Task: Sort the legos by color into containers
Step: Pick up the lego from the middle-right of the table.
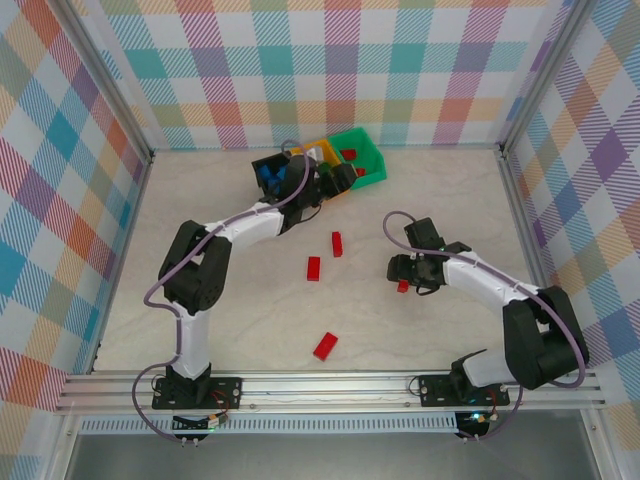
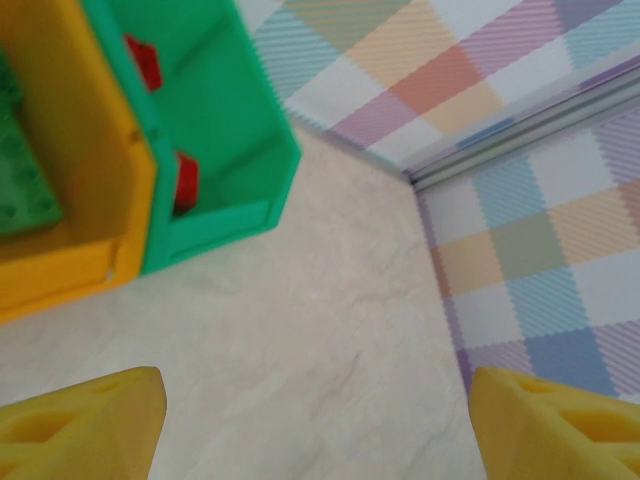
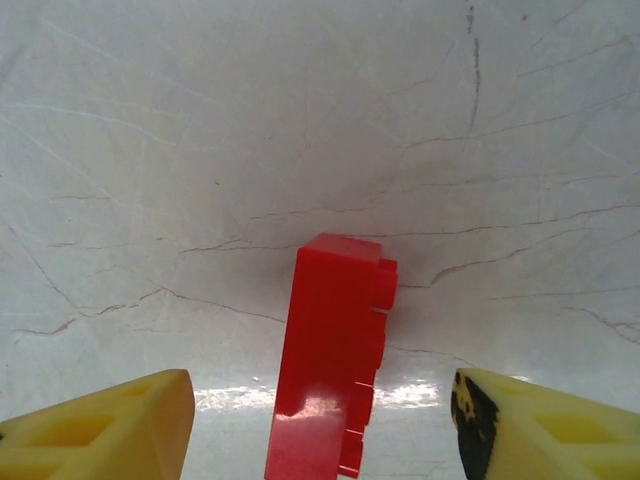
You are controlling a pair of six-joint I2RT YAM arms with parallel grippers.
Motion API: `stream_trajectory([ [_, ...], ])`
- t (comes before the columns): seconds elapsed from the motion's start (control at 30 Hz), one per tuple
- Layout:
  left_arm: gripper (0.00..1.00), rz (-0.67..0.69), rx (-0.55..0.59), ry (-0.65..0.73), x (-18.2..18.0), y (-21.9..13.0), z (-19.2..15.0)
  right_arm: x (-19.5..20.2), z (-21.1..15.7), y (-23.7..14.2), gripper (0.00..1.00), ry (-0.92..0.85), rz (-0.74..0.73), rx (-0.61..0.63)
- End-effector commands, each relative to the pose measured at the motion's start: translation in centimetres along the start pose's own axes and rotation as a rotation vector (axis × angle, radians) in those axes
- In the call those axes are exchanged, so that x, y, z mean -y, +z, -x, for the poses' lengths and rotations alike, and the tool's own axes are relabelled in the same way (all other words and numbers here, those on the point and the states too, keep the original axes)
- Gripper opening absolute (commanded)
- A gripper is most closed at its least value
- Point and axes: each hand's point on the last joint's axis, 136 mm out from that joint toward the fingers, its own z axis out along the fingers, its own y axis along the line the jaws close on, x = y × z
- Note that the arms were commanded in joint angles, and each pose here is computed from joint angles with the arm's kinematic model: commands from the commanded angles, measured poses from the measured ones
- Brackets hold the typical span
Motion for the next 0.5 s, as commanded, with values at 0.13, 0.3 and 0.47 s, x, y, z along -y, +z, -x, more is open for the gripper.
stream_trajectory([
  [0.13, 0.79, 0.012, 0.013, 0.035, -0.8, -3.9, 0.1, -1.1, -0.4, 2.5, 0.28, -0.017, 0.033, -0.074],
  [0.3, 0.79, 0.057, -0.001, -0.015, -3.8, -5.9, -0.6, -2.3, 1.5, 1.5, 0.19, -0.041, 0.062, -0.031],
  [0.47, 0.79, 0.126, -0.008, -0.023, -6.1, -8.7, -1.8, -4.7, 5.2, 0.3, 0.16, -0.070, 0.125, 0.043],
])
